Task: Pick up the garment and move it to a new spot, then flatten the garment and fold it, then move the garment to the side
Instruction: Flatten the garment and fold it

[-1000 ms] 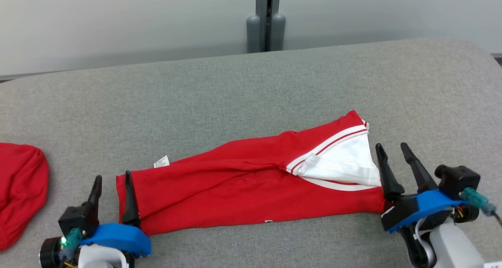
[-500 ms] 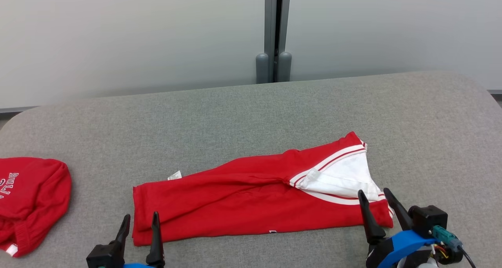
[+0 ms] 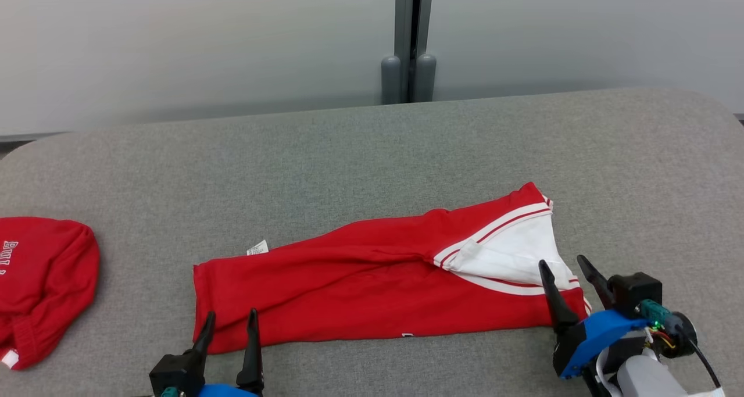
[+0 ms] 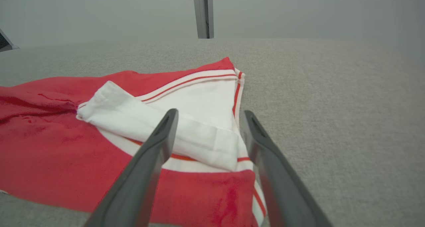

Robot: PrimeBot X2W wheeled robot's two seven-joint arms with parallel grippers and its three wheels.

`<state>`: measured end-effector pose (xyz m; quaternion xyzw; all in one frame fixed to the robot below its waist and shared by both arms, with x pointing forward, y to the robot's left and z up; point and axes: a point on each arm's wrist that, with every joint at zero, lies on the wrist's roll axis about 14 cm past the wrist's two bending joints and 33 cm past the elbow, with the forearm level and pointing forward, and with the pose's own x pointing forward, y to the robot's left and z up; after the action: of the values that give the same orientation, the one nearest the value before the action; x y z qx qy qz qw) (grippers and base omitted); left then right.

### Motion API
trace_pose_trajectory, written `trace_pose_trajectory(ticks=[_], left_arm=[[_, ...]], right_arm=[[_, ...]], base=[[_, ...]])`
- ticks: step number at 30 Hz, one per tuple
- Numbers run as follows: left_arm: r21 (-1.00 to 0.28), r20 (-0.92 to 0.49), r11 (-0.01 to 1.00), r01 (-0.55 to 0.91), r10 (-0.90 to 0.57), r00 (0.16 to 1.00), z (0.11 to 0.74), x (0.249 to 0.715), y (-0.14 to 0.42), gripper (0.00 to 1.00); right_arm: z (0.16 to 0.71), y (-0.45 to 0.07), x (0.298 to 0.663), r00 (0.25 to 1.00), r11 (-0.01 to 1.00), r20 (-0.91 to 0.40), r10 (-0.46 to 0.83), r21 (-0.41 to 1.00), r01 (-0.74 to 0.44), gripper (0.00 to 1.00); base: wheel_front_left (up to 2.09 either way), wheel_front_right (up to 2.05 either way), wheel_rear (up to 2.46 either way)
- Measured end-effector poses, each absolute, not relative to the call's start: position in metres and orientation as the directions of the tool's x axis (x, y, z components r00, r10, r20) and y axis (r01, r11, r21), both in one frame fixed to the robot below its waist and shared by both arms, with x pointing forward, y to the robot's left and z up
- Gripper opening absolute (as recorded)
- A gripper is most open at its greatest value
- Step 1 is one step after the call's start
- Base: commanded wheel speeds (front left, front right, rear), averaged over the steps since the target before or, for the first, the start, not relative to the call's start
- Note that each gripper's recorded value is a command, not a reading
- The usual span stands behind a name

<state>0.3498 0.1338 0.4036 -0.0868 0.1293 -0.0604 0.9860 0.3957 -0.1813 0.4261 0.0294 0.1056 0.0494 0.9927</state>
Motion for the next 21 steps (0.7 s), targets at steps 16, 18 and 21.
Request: trace_pose_trajectory(ticks=[16,18,21], left_arm=[[-0.193,-0.328,0.979,0.062,-0.123,0.936,0.375,0.36,0.141,1.0],[-0.192,-0.329,0.98,0.062,-0.123,0.936,0.375,0.362,0.141,1.0],[-0.192,-0.332,0.979,0.065,-0.128,0.935,0.374,0.363,0.14,1.0]], right_arm=[[0.359,-0.185,0.431,0.891,0.994,-0.448,0.079,0.099,-0.038,1.0],[0.355,-0.182,0.432,0.879,0.993,-0.47,0.085,0.113,-0.036,0.32],[0.353,-0.182,0.433,0.873,0.991,-0.481,0.08,0.133,-0.017,0.0]], base=[[0.0,0.0,0.0],[0.0,0.0,0.0],[0.0,0.0,0.0]])
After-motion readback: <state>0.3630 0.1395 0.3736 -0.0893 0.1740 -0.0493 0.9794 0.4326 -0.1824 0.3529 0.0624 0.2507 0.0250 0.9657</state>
